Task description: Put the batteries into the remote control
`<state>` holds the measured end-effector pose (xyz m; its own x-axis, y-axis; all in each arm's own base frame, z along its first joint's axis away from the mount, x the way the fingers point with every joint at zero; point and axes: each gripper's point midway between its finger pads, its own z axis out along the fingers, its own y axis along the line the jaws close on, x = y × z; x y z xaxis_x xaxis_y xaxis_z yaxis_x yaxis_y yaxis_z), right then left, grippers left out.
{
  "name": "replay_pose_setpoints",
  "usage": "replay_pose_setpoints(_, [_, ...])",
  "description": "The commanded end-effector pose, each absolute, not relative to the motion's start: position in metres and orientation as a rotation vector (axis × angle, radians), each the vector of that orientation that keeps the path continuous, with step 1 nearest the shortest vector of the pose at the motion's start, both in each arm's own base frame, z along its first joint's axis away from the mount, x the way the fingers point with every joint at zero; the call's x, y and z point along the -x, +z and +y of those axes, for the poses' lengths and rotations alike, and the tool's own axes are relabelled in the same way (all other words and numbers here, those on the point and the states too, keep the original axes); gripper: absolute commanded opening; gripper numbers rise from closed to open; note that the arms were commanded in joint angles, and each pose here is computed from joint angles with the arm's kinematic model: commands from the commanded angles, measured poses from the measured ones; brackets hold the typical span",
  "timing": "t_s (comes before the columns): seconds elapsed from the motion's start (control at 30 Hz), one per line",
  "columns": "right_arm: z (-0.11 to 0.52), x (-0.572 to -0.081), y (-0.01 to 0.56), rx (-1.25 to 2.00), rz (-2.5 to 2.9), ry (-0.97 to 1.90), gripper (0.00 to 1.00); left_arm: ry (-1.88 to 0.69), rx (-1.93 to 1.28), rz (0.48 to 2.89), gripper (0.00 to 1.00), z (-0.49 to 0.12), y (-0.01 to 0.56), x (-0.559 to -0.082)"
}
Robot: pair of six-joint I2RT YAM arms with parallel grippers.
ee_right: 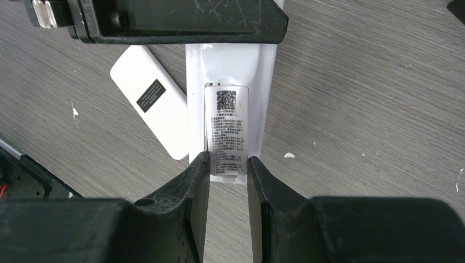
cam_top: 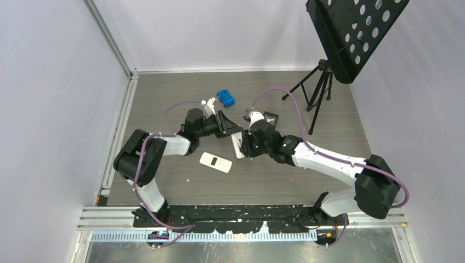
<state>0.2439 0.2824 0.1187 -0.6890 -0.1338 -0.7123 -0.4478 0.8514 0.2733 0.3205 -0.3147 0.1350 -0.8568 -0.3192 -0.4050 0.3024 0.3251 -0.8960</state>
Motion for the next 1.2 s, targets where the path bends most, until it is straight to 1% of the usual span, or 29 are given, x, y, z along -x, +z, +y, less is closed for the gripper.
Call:
replay_pose_setpoints(0.0, [0.299,-0.254,0.146,0.371,2.280,0.612,0.31,-1.659,-0.036,1.996,0.00,-0.321,0.157,-0.311])
replay_pose_setpoints(0.27, [0.298,-0.259,0.145,0.337,2.362,0.543,0.36,-1.741,0.020,1.971,0.00,-0.322,0.169,-0.306])
replay_pose_setpoints(0.57, [0.292,-0.263,0.143,0.308,2.396,0.467,0.43,-1.770,0.082,1.977,0.00,-0.321,0.177,-0.305])
replay_pose_setpoints(0.7, [0.290,-0.261,0.151,0.304,2.381,0.479,0.50,-1.765,0.097,1.981,0.00,-0.321,0.178,-0.307])
replay_pose_setpoints(0.9, [0.285,-0.253,0.175,0.267,2.335,0.554,0.71,-1.749,0.113,1.989,0.00,-0.321,0.179,-0.310])
replay_pose_setpoints(1.03, [0.286,-0.243,0.183,0.162,2.307,0.690,0.78,-1.759,0.133,1.989,0.00,-0.322,0.181,-0.312])
replay_pose_setpoints(1.17, [0.279,-0.242,0.199,-0.062,2.199,0.823,0.84,-1.791,0.157,1.974,0.00,-0.323,0.187,-0.313])
